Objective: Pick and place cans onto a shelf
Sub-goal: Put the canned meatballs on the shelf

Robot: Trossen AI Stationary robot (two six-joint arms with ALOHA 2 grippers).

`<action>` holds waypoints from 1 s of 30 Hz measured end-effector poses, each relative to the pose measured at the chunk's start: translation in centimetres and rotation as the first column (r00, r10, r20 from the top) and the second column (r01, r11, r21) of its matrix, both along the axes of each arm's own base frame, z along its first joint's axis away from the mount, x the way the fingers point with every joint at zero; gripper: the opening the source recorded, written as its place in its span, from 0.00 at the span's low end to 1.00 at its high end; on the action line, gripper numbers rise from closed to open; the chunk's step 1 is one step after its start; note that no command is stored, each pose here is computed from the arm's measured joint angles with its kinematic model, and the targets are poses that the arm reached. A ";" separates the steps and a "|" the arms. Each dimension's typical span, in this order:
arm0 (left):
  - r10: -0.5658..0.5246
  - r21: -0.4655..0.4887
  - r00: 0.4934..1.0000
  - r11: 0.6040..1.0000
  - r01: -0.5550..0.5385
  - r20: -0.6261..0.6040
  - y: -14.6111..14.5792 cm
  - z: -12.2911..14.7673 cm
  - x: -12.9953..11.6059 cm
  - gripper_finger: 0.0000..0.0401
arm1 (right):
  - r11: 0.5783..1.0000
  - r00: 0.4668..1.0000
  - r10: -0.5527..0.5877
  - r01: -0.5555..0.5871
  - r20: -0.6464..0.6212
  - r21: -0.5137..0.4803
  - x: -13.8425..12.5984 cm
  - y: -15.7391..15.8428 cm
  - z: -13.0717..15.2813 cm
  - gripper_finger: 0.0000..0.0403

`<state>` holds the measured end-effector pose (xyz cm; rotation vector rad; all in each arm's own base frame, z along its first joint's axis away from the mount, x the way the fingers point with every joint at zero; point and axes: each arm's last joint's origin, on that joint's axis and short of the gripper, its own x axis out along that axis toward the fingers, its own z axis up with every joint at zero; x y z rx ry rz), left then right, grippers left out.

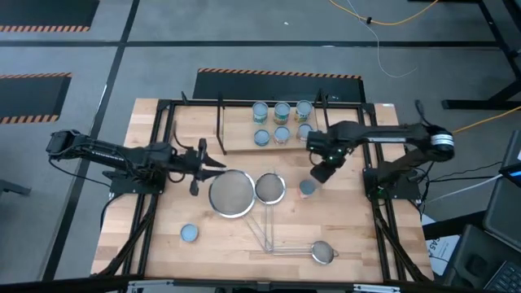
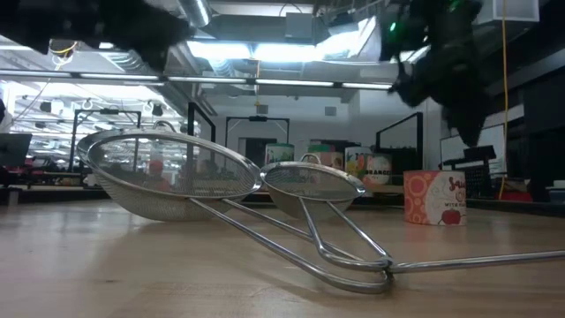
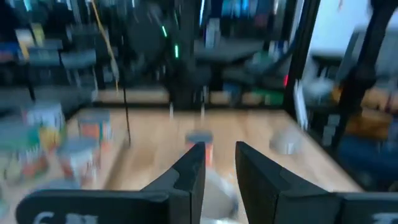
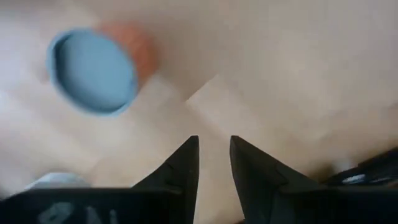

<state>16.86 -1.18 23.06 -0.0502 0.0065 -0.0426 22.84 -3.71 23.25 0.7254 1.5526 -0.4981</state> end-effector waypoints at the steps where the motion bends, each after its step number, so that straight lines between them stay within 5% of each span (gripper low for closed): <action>1: 0.000 -0.003 0.999 1.000 0.000 0.044 0.0 0.4 0.1 0.20 | 0.998 1.000 0.015 -0.014 0.015 -0.064 -0.3 0.2 0.4 0.24; 7: 0.011 -0.008 0.977 1.000 -0.010 0.211 -0.1 2.1 1.4 0.20 | 0.952 0.999 0.028 -0.013 0.047 -0.304 -2.9 1.1 -0.6 0.24; 14: 0.050 0.044 0.984 0.997 -0.058 0.171 -0.1 4.3 6.0 0.20 | 0.945 0.993 0.032 0.007 0.116 -0.327 -4.5 1.6 -4.0 0.24; 22: 0.056 0.056 0.998 0.997 -0.054 -0.023 1.5 6.0 13.7 0.20 | 0.933 0.967 0.133 -0.049 0.217 -0.355 -4.6 1.6 -7.3 0.24; 30: -0.028 0.035 0.981 0.999 0.035 -0.191 2.6 4.5 21.3 0.20 | 0.918 0.918 0.202 -0.055 0.341 -0.393 -4.0 1.6 -8.5 0.24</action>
